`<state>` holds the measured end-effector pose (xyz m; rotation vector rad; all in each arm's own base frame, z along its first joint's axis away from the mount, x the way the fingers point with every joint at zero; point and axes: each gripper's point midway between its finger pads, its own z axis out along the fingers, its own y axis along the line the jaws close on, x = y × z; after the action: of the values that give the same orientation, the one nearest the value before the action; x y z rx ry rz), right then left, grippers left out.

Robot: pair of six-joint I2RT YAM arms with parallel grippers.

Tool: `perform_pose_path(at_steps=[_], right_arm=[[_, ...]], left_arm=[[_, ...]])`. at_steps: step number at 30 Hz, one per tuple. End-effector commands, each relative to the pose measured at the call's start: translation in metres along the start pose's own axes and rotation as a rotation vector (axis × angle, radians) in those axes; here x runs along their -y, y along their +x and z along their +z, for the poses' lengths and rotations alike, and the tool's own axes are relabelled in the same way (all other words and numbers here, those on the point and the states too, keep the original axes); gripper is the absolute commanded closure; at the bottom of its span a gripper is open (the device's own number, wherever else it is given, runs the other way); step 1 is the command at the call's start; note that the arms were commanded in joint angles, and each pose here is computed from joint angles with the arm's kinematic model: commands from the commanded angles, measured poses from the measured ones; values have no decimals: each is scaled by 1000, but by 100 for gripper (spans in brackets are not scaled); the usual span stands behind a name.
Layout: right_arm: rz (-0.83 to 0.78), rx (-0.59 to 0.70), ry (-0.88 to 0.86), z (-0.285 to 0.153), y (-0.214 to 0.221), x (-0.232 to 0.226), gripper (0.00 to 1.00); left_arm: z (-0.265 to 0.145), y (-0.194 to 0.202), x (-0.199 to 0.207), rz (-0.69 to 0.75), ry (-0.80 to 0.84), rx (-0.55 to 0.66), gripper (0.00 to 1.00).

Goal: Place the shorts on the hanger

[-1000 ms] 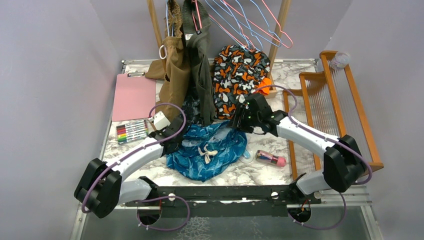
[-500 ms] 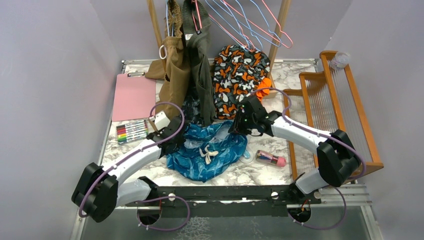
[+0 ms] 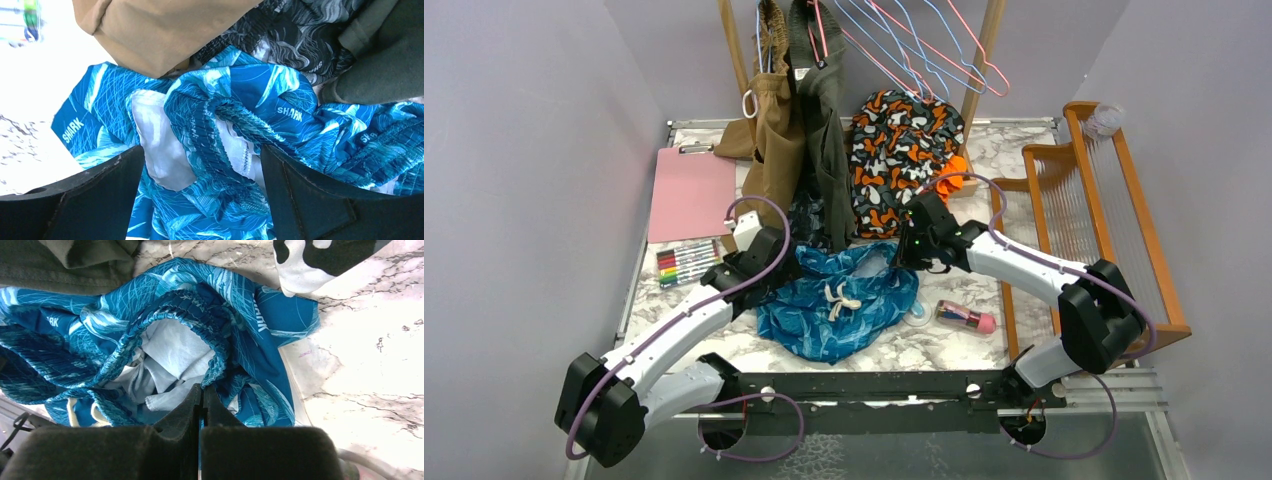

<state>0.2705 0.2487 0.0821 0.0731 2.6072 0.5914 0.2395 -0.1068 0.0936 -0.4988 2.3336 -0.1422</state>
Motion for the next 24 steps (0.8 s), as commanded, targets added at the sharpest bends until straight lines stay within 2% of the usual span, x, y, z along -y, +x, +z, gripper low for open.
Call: perform_pose_path(at_steps=[1,7,13,15,24], right_arm=[[-69,26,41,-8,-5,7,99],[-101,21,27,-14,4,13,99],[-130,38,38,-22,7,21,99],[-139,45,39,-25,8,23,99],[-149,33,4,-26,17,23,99]], left_arm=[[-5,-16,1,119,-3,18,13],[1,-31,5,234,-34,23,20],[10,-24,3,285,-30,-32,44],[13,-20,5,297,-17,-52,48],[19,-4,17,342,63,-123,48]])
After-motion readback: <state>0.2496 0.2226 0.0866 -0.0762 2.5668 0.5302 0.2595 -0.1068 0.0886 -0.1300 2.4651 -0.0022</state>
